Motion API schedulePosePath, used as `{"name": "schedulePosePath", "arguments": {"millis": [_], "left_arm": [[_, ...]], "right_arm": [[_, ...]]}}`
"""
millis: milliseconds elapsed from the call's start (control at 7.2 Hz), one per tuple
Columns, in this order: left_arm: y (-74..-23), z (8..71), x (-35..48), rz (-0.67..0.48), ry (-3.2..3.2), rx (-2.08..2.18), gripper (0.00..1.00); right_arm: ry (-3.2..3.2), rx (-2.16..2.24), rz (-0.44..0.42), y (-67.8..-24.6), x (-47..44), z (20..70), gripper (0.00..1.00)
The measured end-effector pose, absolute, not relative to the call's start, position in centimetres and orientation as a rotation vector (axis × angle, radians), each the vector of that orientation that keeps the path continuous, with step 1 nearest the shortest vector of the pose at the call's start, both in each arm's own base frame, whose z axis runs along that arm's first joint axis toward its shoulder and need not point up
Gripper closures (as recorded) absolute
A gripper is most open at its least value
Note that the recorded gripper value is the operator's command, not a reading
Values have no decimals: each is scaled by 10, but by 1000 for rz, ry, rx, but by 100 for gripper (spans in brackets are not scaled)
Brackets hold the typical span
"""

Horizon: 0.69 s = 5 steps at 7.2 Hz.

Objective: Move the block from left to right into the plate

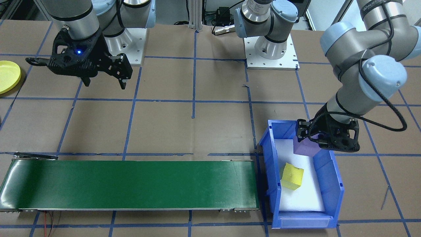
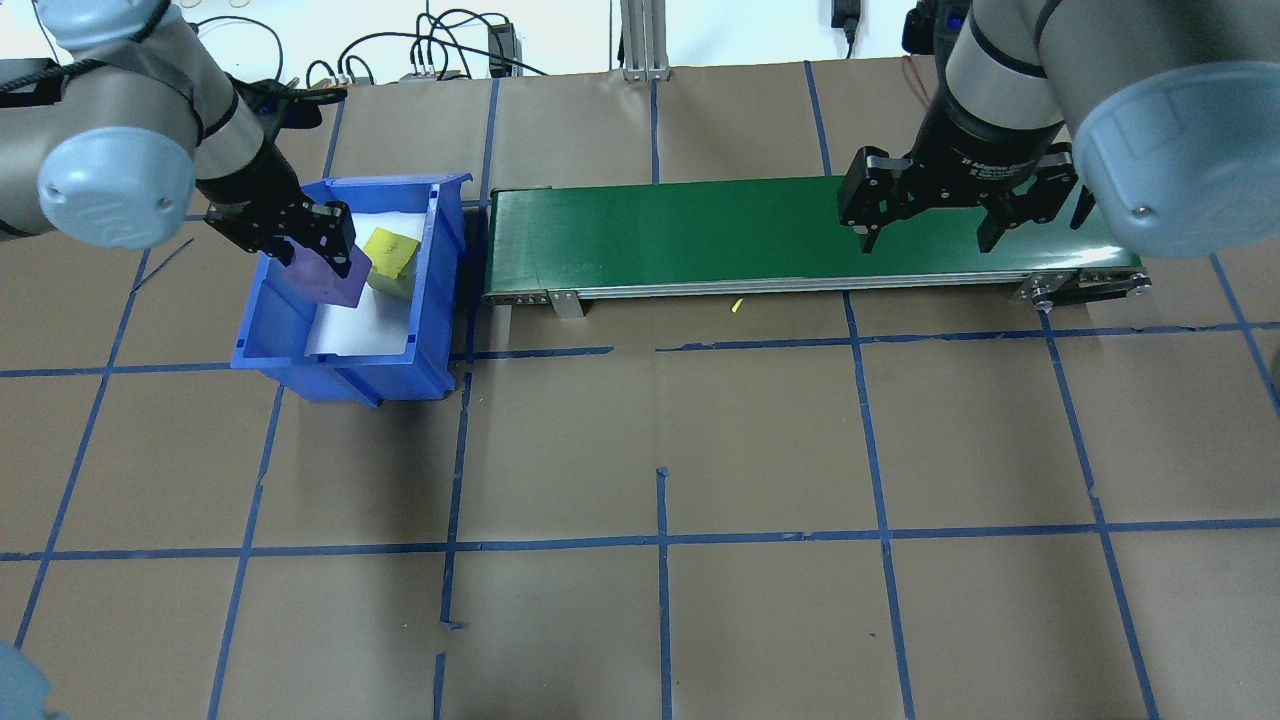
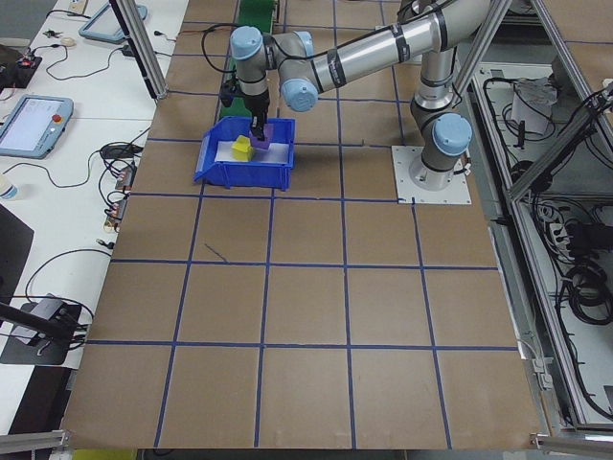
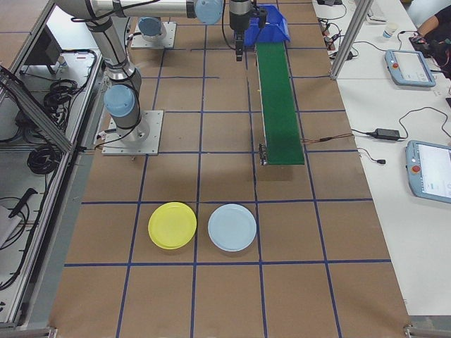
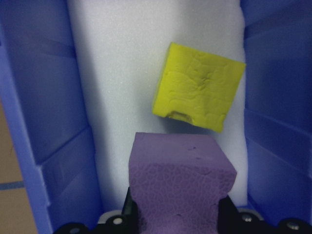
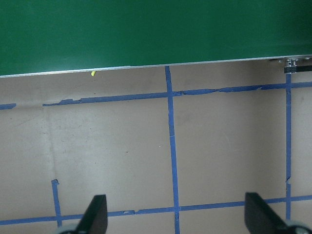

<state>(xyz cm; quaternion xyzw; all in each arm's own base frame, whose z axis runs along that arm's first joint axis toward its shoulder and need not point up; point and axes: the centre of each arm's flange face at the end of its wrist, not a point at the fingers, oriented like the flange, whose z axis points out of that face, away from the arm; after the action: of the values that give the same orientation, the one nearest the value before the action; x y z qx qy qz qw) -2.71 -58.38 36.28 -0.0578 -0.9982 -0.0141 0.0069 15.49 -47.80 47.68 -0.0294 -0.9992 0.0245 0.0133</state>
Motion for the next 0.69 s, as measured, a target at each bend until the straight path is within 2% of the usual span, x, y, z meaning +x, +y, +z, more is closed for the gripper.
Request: {"name": "schedulePosePath", "arguments": {"millis": [417,694], "left_arm": [[-587,413,-110,78,-3131,-126,85],[-604,399,-152,153,-3116,-88,84]], "right_arm": [[-3112,-90,74,-478,155,476,0],[-3112,-89,72,-478,155,475,0]]}}
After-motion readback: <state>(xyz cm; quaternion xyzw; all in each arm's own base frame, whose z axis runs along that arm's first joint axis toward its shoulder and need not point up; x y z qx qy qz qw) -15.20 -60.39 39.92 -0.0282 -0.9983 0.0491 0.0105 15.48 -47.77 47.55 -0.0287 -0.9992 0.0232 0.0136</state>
